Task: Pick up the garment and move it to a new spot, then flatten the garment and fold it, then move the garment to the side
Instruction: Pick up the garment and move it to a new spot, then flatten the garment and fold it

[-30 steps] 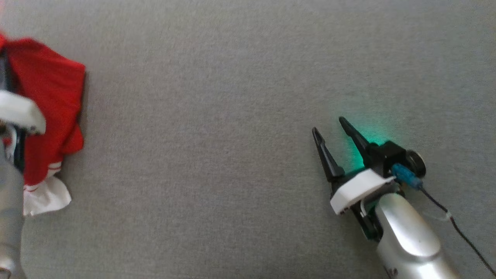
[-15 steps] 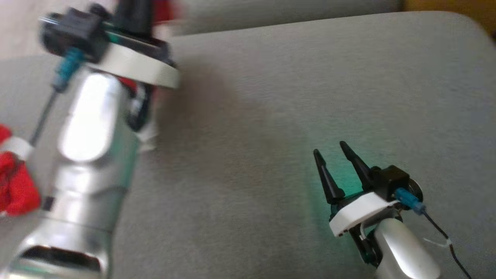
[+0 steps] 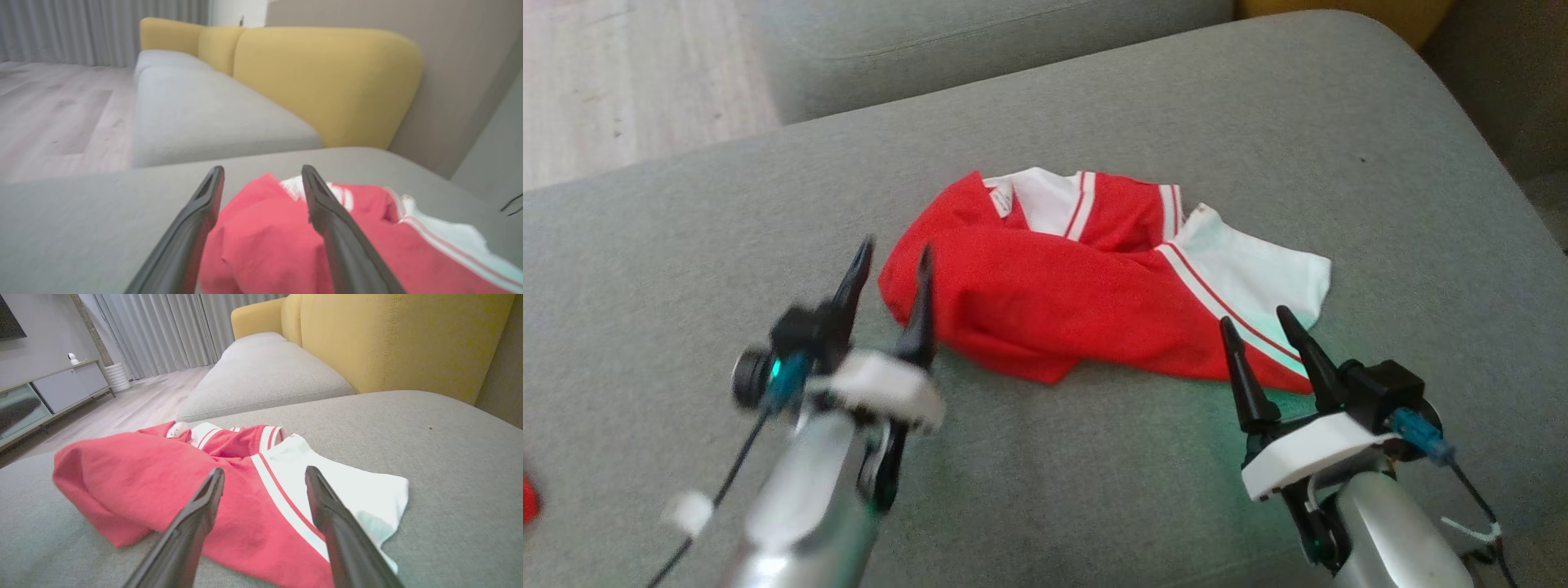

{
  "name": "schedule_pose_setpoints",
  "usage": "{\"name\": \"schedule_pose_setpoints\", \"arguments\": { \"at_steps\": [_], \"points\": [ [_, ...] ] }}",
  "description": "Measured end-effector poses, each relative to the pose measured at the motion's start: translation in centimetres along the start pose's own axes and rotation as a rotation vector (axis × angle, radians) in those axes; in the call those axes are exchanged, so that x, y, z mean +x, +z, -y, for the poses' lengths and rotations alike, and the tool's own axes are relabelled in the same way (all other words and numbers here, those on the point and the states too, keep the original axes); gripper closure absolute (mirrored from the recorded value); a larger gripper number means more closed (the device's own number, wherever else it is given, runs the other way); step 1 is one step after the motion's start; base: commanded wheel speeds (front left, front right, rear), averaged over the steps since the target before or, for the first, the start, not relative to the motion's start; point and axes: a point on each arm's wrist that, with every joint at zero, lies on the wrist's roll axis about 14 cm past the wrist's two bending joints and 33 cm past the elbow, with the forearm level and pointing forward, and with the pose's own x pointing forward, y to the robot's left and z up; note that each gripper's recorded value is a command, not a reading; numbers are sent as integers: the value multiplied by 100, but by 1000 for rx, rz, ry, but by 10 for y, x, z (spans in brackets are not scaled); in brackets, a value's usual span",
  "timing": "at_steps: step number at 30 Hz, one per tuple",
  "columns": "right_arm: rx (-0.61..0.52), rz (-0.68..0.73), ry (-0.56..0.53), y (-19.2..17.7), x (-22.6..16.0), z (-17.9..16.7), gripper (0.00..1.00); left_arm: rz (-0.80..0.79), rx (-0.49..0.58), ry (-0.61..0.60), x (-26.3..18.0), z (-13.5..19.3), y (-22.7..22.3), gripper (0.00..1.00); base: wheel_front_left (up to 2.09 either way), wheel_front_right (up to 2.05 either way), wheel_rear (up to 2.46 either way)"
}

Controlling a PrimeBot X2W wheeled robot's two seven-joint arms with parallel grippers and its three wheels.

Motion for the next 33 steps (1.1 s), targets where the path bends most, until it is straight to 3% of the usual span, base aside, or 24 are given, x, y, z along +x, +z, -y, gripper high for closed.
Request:
{"name": "schedule_pose_setpoints", "arguments": {
  "at_steps": [8,14,21,29,33],
  "points": [
    [18,24,15,6,9,-7,0,-77,24,274,-87,-78,-41,0,0,0,0],
    [29,16,33,1,4,-15,0,-68,52,383,-138,-100,-42,0,0,0,0],
    [36,-41,56,-18,-1,-24,0,-144,22,466,-202,-98,-74,0,0,0,0],
    [16,-108,18,-38,1,-11,0,-163,14,441,-201,-90,-81,0,0,0,0],
    [-37,-124,-28,-31,25,13,0,-185,9,422,-194,-87,-87,0,0,0,0]
  ]
}}
